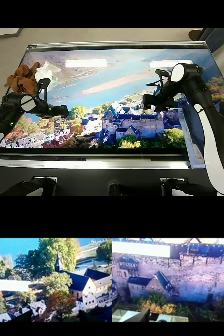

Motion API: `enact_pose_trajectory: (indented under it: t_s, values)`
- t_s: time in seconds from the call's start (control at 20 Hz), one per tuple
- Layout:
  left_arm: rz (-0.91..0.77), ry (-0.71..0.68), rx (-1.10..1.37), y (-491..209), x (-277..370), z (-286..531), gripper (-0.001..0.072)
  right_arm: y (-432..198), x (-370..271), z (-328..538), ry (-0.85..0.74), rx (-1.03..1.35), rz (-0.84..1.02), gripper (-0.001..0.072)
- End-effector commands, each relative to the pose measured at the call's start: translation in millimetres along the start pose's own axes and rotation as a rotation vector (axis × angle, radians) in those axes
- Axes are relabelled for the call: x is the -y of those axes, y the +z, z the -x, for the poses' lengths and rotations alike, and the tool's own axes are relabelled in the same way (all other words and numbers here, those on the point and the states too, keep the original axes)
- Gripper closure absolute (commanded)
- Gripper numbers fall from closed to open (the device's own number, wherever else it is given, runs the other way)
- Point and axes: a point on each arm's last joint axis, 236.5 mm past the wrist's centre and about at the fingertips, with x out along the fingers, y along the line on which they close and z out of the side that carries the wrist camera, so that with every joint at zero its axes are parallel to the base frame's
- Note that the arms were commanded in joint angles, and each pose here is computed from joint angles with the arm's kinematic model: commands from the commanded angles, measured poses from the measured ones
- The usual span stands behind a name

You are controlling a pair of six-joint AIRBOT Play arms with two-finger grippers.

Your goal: Fold the shirts.

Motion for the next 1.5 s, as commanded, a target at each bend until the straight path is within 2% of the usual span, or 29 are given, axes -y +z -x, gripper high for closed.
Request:
enact_pose_trajectory:
  t_s: [0.0, 0.95, 1.05, 1.15, 1.2, 1.3, 1.45]
  values:
    - [-0.001, 0.000, 0.001, 0.0, 0.1, 0.3, 0.0027, 0.1, -0.4, -0.1, 0.000, 0.000, 0.001, 0.0164]
    - [0.022, -0.004, 0.014, 3.1, 0.9, 0.3, 0.0027, 2.2, -0.8, -0.1, 0.002, 0.009, 0.001, 0.0163]
    - [0.023, -0.019, 0.078, 18.2, 4.4, 1.1, 0.0027, 23.6, -0.6, 0.9, -0.001, 0.099, 0.034, 0.0131]
    - [0.039, -0.072, 0.182, 42.9, 16.1, 4.7, 0.0026, 46.2, -2.7, 4.2, 0.006, 0.196, 0.039, 0.0014]
    - [0.051, -0.094, 0.282, 66.7, 20.0, 10.5, 0.0018, 54.3, -3.8, 6.0, 0.010, 0.231, 0.046, 0.0014]
    - [0.228, -0.147, 0.466, 123.4, 11.6, 25.0, 0.0017, 62.4, 0.1, 8.1, -0.008, 0.266, 0.050, 0.0022]
    - [0.588, -0.256, 0.506, 199.1, -42.2, 14.8, 0.0013, 65.7, 6.5, 8.7, -0.037, 0.279, 0.055, 0.0023]
